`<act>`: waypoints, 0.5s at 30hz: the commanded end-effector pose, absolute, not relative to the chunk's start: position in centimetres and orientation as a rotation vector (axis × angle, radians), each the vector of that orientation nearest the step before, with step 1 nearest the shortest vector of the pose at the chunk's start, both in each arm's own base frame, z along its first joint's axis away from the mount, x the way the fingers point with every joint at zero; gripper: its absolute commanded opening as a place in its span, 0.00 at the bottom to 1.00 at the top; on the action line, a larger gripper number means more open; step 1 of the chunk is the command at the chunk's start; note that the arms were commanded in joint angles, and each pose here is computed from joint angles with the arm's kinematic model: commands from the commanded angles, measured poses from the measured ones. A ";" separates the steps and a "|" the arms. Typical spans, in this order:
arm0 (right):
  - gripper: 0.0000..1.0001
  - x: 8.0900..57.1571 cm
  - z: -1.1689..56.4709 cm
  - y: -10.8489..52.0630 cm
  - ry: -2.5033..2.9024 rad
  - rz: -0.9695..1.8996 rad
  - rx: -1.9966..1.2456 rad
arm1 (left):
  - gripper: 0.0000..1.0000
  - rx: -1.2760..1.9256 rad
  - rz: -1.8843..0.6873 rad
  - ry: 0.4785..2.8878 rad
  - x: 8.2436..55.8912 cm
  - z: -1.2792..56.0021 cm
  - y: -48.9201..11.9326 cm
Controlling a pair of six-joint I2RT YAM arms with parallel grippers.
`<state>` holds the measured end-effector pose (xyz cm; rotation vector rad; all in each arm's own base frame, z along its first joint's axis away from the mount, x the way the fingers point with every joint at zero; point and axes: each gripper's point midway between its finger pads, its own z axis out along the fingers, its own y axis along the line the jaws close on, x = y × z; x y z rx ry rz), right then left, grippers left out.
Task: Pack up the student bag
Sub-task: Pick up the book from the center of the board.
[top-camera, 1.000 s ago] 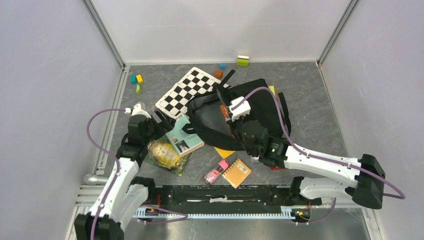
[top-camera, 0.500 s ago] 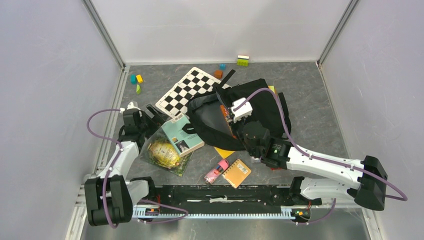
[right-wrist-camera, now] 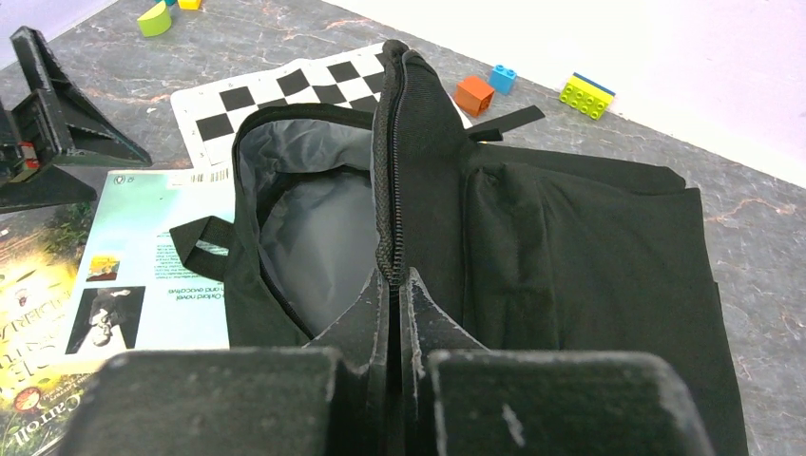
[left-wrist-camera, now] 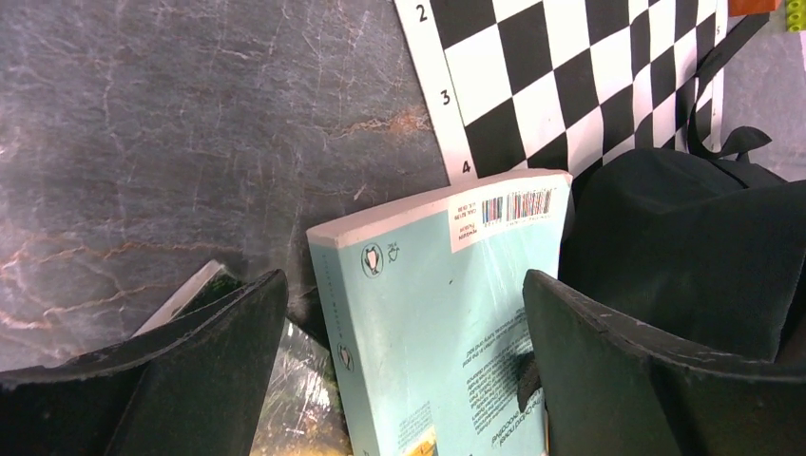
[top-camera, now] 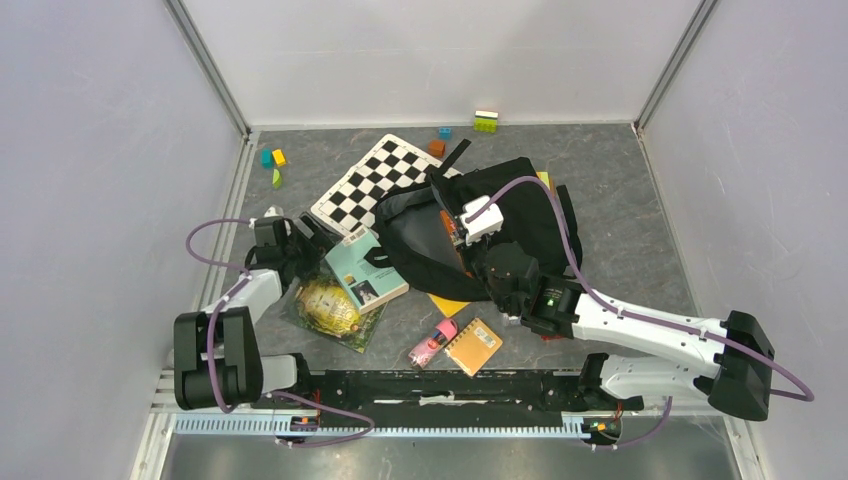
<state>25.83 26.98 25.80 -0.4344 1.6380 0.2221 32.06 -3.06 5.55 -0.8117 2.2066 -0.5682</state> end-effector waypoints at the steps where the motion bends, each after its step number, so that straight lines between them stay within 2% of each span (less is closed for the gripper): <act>1: 0.00 25.8 27.3 27.6 1.606 0.263 -0.412 | 1.00 -0.806 -0.603 2.191 33.2 5.6 -3.3; 15: 0.00 25.8 27.7 27.5 1.598 0.270 -0.401 | 1.00 -0.917 -0.833 2.149 32.5 4.3 -5.8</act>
